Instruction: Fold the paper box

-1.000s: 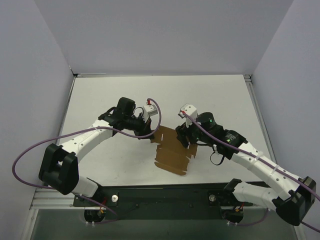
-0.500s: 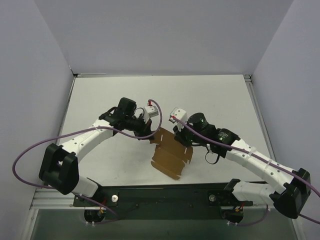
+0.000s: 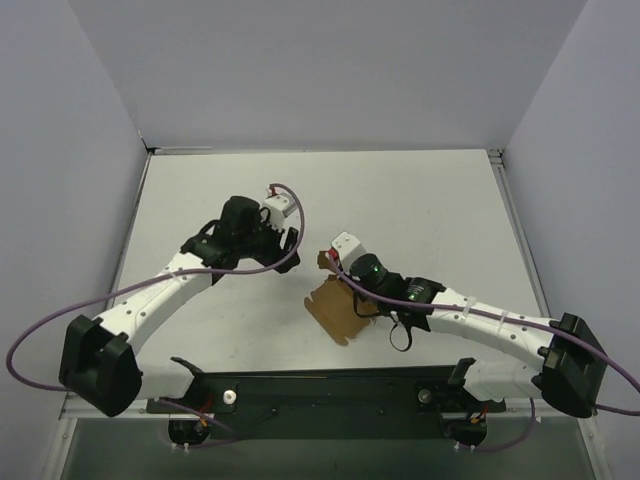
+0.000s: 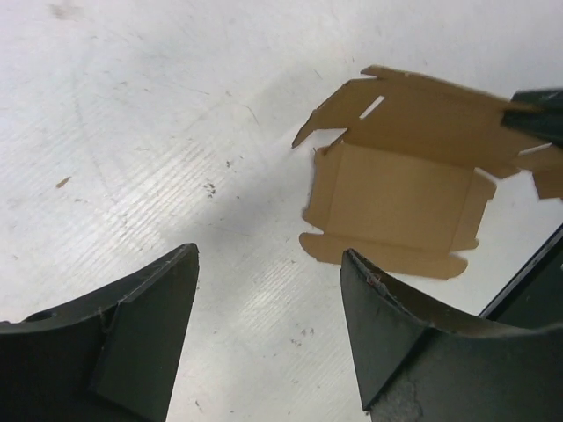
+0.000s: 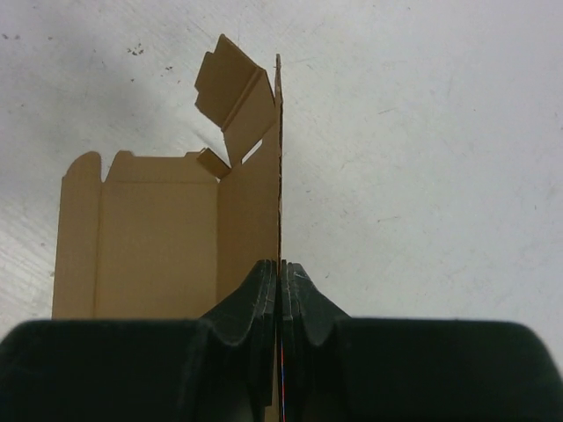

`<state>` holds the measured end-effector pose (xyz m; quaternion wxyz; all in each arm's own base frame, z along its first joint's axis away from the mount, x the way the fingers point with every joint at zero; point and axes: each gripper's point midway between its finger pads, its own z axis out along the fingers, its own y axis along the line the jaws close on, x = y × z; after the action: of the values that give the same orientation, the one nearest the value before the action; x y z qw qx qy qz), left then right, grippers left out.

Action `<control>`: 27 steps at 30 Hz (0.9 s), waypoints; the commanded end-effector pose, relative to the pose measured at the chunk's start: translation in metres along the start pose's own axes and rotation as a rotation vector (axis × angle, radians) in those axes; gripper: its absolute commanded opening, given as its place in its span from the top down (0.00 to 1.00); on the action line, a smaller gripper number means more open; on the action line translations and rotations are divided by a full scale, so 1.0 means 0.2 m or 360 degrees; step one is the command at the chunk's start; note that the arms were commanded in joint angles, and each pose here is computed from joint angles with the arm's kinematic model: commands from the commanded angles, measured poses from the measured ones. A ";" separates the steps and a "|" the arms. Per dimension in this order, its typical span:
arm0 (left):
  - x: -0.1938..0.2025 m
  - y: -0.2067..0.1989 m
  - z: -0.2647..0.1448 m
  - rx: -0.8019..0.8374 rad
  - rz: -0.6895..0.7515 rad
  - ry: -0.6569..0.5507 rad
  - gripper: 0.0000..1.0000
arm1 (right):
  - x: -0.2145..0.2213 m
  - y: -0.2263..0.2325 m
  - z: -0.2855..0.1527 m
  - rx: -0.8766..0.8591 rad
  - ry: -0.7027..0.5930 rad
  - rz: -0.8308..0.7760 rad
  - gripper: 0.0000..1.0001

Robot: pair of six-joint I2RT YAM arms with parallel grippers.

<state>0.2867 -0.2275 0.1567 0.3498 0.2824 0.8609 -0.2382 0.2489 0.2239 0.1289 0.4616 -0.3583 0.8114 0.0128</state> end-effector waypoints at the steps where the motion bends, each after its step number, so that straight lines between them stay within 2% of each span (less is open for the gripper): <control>1: -0.15 -0.07 -0.10 -0.0030 -0.0325 -0.0418 0.26 | -0.04 -0.05 0.02 0.0255 -0.0068 0.0001 1.00; 3: -0.07 -0.22 -0.03 0.0142 -0.0351 -0.0486 0.26 | -0.03 -0.02 0.04 0.0278 -0.0054 -0.0029 1.00; 8: 0.15 -0.36 0.16 0.0306 -0.0540 -0.0364 0.31 | 0.02 0.03 0.06 0.0299 -0.0016 -0.0059 1.00; 9: 0.11 -0.40 0.17 0.0381 -0.0564 -0.0447 0.33 | 0.03 0.04 0.07 0.0297 -0.0008 -0.0058 1.00; 10: 0.20 -0.40 0.22 0.0390 -0.0589 -0.0393 0.34 | 0.06 0.05 0.07 0.0291 0.0011 -0.0070 1.00; 11: 0.18 -0.41 0.23 0.0413 -0.0577 -0.0441 0.34 | 0.07 0.07 0.07 0.0286 0.0018 -0.0059 1.00; 13: 0.26 -0.40 0.28 0.0400 -0.0589 -0.0400 0.34 | 0.09 0.08 0.07 0.0280 0.0045 -0.0080 1.00; 17: 0.28 -0.41 0.31 0.0445 -0.0572 -0.0442 0.35 | 0.15 0.11 0.08 0.0307 0.0093 -0.0064 1.00; 27: 0.44 -0.41 0.38 0.0473 -0.0587 -0.0366 0.37 | 0.19 0.19 0.12 0.0332 0.0138 -0.0115 1.00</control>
<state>0.2181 -0.2976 0.0541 0.3373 0.1320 0.8296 -0.4250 0.2369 0.2465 0.0899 0.4846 -0.3313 0.8057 -0.0790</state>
